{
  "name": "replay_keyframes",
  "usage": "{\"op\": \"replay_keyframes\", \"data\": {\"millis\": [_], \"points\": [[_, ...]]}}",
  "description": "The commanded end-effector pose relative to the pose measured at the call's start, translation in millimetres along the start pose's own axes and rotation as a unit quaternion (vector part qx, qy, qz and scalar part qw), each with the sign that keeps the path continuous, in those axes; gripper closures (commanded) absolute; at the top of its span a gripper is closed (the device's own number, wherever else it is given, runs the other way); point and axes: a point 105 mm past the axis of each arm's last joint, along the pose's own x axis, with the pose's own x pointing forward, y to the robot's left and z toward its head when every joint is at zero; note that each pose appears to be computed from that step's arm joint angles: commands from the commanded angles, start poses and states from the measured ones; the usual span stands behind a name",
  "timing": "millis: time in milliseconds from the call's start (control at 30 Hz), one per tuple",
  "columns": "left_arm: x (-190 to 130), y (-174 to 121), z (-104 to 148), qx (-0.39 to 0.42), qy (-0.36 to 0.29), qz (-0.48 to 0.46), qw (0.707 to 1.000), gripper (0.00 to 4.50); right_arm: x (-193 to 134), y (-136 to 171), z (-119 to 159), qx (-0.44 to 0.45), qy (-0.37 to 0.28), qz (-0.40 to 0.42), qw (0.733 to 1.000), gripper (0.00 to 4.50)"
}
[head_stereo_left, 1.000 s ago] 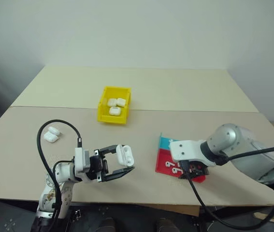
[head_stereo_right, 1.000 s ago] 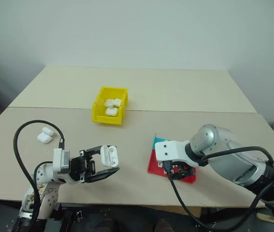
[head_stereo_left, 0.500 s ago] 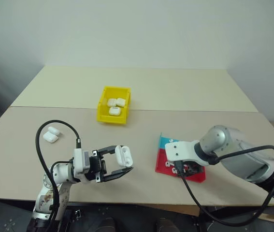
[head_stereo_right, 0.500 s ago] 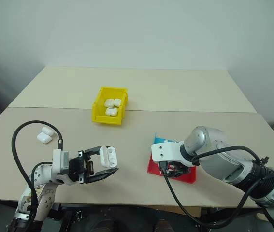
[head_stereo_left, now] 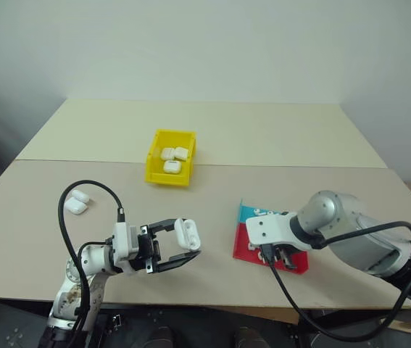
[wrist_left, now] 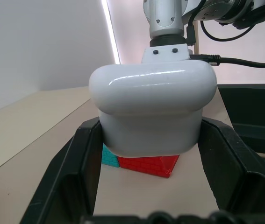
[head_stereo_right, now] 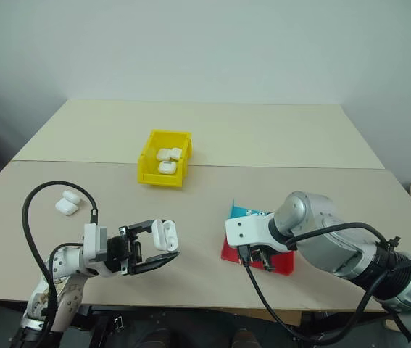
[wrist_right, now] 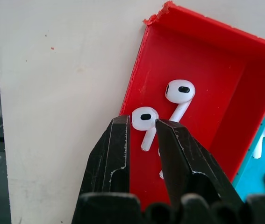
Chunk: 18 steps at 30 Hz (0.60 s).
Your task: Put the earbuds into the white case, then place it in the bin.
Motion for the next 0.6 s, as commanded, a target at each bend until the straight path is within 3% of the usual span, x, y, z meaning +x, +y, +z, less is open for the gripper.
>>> {"op": "replay_keyframes", "data": {"millis": [33, 433, 567, 600], "points": [[4, 0, 10, 0.027, -0.009, -0.007, 1.0, 1.73, -2, -1, 6, -0.019, -0.006, -0.011, 1.0, 3.26], [2, 0, 9, 0.024, 0.008, -0.004, 1.0, 1.73, -23, -1, 24, -0.098, -0.037, -0.045, 0.993, 3.26], [2, 0, 7, 0.021, 0.013, -0.004, 1.0, 1.73, -22, -1, 23, -0.095, -0.036, -0.048, 0.994, 2.48], [3, 0, 7, 0.02, 0.013, -0.004, 1.0, 1.73, -22, -2, 23, -0.094, -0.034, -0.049, 0.994, 2.48]]}}
